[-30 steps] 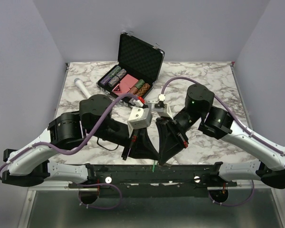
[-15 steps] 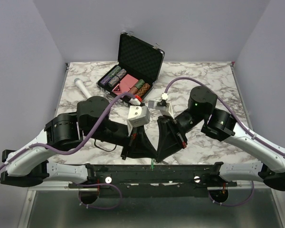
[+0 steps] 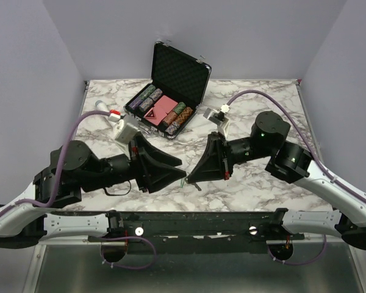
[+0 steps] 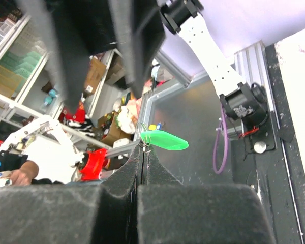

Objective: Remove the keys from the keyring

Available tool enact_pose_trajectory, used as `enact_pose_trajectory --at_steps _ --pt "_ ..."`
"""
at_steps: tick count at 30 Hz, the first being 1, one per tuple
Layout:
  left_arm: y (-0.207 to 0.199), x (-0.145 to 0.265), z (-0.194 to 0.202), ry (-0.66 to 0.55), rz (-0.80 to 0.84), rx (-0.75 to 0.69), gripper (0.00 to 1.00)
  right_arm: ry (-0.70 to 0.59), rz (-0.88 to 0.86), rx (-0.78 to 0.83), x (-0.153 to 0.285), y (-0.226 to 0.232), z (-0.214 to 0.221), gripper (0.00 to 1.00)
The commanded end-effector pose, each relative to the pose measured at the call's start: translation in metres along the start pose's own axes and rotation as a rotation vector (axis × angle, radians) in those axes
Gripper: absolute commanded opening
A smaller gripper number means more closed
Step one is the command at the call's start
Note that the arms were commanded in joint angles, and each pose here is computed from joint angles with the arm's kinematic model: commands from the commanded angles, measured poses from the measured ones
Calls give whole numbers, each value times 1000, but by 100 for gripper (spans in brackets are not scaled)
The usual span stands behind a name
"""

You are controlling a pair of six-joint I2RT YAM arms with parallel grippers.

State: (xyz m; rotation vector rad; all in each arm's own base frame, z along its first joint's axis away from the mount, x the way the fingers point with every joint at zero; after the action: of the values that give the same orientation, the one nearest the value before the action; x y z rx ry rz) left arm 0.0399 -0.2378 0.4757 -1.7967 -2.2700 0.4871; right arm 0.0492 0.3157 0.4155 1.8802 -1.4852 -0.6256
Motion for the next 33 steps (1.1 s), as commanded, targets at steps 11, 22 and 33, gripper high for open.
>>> enact_pose_trajectory --at_steps 11,22,33 --pt "0 13 -31 -306 32 118 48 -162 -69 146 11 41 -36 1" --pt "-8 1 -21 -228 72 57 47 -171 -81 162 10 48 -44 1" --pt "-8 -1 -18 -228 79 34 45 -174 -92 162 8 52 -49 1"
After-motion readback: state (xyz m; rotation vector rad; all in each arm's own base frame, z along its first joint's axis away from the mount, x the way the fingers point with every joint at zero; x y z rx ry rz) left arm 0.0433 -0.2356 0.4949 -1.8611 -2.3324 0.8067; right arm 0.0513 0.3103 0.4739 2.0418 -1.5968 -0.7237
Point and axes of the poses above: each gripper's point midway between its finger pads, its own x axis back along the fingers, its own y axis along the line the jaws close on, z = x × y, the point moved 2 cm from there along x, back along the fingers, and after that the axes turned 6 degrees about -x, right-handed, at the moved point
